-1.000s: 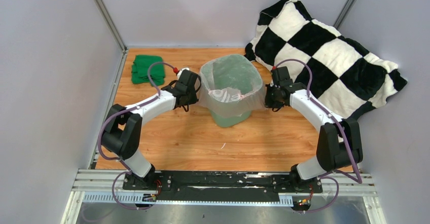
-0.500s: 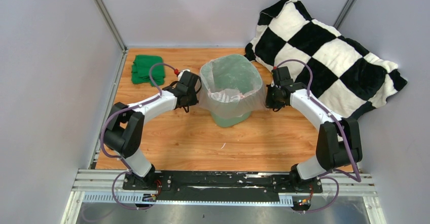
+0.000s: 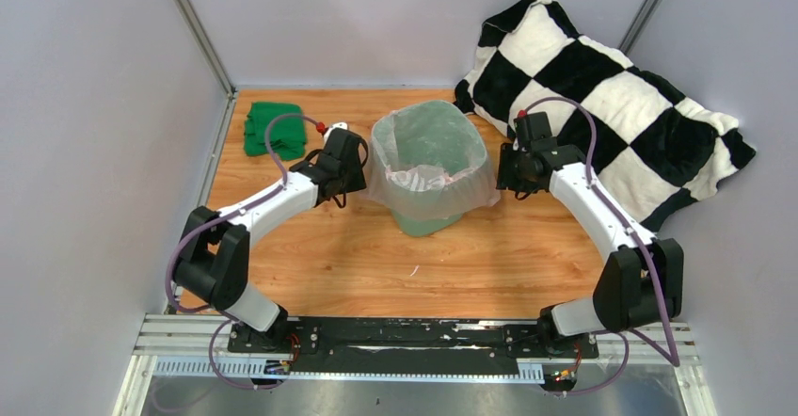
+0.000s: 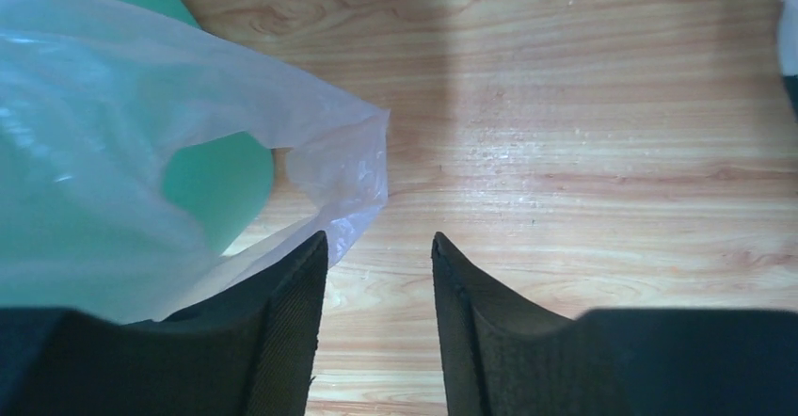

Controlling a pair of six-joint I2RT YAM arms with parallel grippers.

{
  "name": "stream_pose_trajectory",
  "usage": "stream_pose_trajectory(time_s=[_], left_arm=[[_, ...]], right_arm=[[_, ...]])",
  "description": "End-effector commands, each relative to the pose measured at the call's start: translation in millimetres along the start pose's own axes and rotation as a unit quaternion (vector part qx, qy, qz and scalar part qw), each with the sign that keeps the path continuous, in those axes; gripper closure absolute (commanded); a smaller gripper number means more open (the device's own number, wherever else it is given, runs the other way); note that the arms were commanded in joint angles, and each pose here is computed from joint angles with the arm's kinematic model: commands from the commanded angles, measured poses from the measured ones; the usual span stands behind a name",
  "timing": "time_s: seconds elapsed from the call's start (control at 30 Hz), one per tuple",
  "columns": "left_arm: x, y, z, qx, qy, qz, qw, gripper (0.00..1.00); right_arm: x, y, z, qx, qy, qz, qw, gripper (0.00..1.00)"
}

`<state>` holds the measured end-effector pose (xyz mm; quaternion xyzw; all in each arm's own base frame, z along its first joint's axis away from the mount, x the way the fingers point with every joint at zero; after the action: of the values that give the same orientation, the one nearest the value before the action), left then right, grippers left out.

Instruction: Put the trash bags into the trash bin

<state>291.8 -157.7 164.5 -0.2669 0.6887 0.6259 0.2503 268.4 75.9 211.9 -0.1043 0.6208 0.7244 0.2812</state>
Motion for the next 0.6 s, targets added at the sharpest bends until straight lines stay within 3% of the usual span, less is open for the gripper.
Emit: stream_pose_trajectory(time_s=[0.0, 0.33, 0.57], left_arm=[[-12.3, 18.8, 2.6, 0.012, 0.011, -0.028, 0.999, 0.60], [-18.4, 37.5, 4.8, 0.020, 0.015, -0.041, 0.999, 0.51], [-21.8, 52.1, 10.6, 0.009, 0.009, -0.053, 0.999, 0.33]], right_arm=[[-10.0, 27.2, -4.4, 0.007, -0.005, -0.028, 1.000, 0.51], [-26.7, 71.8, 0.5, -0.022, -0.001, -0.089, 0.996, 0.44], [-46.7, 124.6, 19.9, -0.060, 0.056, -0.129, 0.988, 0.44]])
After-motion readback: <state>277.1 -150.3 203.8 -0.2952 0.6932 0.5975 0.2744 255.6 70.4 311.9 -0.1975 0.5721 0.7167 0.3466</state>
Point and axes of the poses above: each gripper's point midway between its finger pads, its own y axis back along the fingers, its own z axis along the line the jaws close on, x = y × z, the point moved 10 cm from there along y, back along the fingers, and after that the axes turned 10 degrees about -y, right-handed, at the moved point
